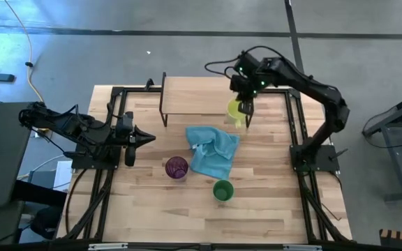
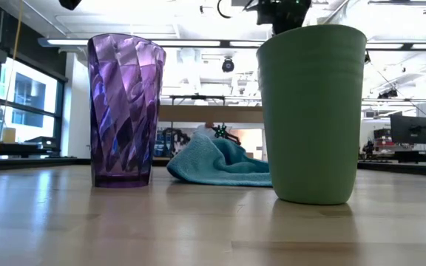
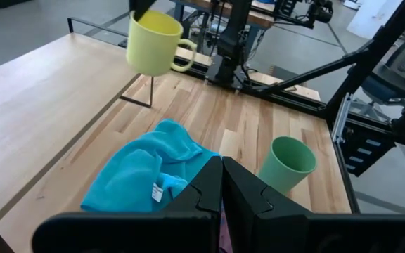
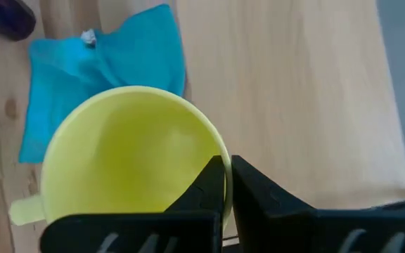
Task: Stack small to large cups/mugs on shelf
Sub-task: Put the yellow mug on the shelf
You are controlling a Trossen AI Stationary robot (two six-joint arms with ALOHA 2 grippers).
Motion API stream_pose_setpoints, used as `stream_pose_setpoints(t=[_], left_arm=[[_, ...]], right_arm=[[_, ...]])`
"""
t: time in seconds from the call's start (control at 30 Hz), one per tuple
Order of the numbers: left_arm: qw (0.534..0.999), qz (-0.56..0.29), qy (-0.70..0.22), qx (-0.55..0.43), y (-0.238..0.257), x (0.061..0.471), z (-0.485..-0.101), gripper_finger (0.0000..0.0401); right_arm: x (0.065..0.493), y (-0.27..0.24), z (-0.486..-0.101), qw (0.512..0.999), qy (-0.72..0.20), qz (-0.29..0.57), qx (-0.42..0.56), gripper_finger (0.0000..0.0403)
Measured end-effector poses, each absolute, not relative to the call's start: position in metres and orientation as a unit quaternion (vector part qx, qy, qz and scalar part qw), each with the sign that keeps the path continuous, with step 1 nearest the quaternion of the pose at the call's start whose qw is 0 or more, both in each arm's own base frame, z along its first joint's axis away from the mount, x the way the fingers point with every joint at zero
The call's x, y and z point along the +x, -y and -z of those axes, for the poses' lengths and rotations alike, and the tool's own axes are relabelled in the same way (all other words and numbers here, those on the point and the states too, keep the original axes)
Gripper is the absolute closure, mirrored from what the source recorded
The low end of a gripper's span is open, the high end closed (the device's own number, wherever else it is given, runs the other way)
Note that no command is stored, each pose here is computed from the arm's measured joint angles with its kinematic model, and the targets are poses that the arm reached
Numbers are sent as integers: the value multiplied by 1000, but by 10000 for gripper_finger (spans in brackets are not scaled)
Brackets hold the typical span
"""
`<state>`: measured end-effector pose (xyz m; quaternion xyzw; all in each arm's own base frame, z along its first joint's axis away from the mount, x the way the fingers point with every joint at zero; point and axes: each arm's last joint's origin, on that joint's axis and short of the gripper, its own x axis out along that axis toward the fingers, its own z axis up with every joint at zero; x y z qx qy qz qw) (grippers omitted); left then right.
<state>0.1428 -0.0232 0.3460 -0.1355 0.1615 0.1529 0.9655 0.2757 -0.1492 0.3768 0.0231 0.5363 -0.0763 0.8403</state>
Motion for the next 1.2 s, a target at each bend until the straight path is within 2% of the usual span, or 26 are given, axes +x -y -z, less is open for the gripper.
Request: stream_pose_setpoints(t=[0.77, 1.2], left_arm=[[963, -163, -157, -144, 23, 143, -346, 400], [962, -166, -172, -135, 22, 141, -343, 400]], right_arm=[[294, 230, -390, 836, -541, 72, 60, 403], [292, 259, -369, 826, -550, 80, 97, 403]])
